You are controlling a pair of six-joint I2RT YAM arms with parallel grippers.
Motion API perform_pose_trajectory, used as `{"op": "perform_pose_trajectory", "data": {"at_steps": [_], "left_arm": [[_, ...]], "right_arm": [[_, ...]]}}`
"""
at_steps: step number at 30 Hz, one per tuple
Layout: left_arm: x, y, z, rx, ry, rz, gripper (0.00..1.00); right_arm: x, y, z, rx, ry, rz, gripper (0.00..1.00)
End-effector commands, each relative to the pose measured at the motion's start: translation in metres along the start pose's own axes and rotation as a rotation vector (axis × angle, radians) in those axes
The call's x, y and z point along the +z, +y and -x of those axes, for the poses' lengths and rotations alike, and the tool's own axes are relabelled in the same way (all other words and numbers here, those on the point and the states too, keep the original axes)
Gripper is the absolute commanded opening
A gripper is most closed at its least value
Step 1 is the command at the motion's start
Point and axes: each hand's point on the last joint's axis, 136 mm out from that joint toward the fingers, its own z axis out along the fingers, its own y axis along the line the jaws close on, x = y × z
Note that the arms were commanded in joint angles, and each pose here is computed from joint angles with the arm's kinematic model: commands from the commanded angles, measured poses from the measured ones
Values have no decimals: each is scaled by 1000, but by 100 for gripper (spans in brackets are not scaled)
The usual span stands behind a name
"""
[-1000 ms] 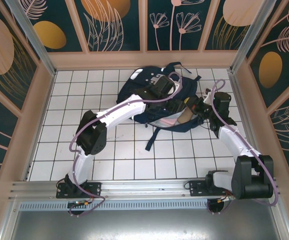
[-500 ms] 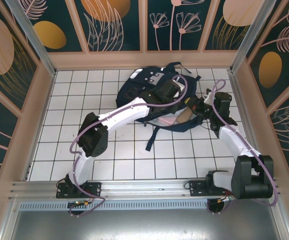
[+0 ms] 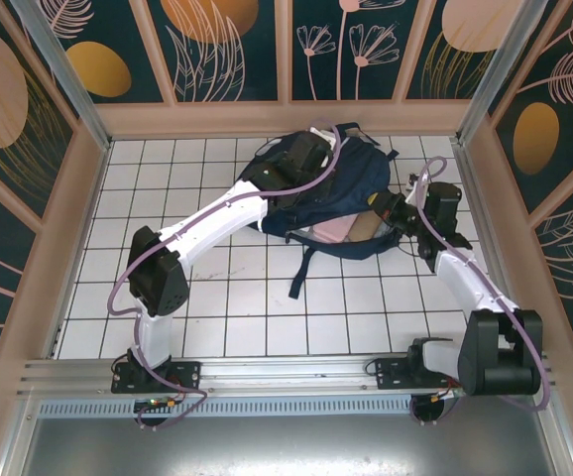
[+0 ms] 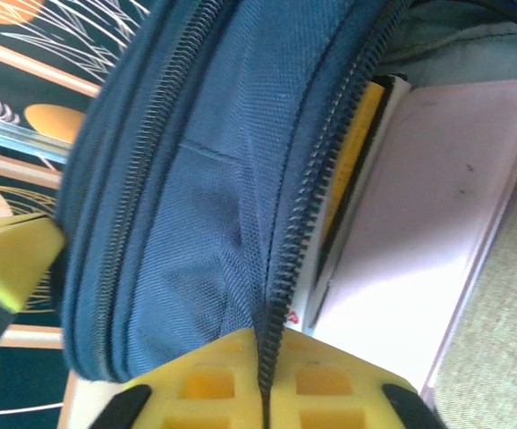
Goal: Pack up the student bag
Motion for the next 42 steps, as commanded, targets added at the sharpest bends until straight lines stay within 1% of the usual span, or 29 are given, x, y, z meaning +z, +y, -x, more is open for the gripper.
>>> {"op": "perform_pose_trajectory", "data": {"at_steps": [1, 2, 3, 5, 6, 8, 9, 11, 13, 18, 21, 26, 30, 35, 37, 39, 41, 42], "left_arm": [[-12, 70, 35, -106, -110, 182, 0], [-10, 68, 33, -116, -105, 170, 0], [-7, 68, 31, -128, -98, 164, 0], [-2, 65, 27, -142, -88, 155, 0], [0, 66, 26, -147, -86, 160, 0], [1, 66, 27, -152, -86, 160, 0], [1, 65, 27, -154, -86, 157, 0], [3, 63, 29, -155, -86, 146, 0], [6, 60, 29, -156, -80, 130, 0], [19, 56, 23, -168, -55, 116, 0], [23, 52, 22, -170, -46, 98, 0], [24, 51, 21, -170, -42, 94, 0], [24, 51, 20, -170, -36, 90, 0], [21, 51, 21, -171, -37, 87, 0], [20, 51, 21, -172, -39, 91, 0], [17, 52, 24, -175, -47, 92, 0], [15, 52, 27, -175, -55, 96, 0], [14, 53, 29, -172, -58, 101, 0]], "right_arm": [[5, -60, -4, 29, 17, -228, 13], [7, -68, -5, 28, 21, -265, 14], [7, -79, -5, 27, 23, -318, 20], [7, -99, -9, 40, 36, -410, 44], [7, -104, -11, 43, 41, -434, 52], [3, -115, -13, 43, 35, -501, 60], [1, -118, -14, 36, 36, -521, 60], [1, -115, -16, 31, 39, -508, 59], [2, -98, -16, 21, 38, -431, 59], [1, -18, -21, -39, 51, -118, 58], [2, 13, -31, -48, 71, -20, 60], [19, 45, -41, -39, 122, 88, 65], [39, 37, -39, 4, 146, 52, 70], [54, 44, -31, 32, 151, 100, 71], [60, 35, -33, 37, 160, 62, 70], [65, 3, -38, 51, 173, -76, 63], [68, -26, -48, 54, 204, -195, 53], [67, -41, -51, 58, 210, -260, 50]]}}
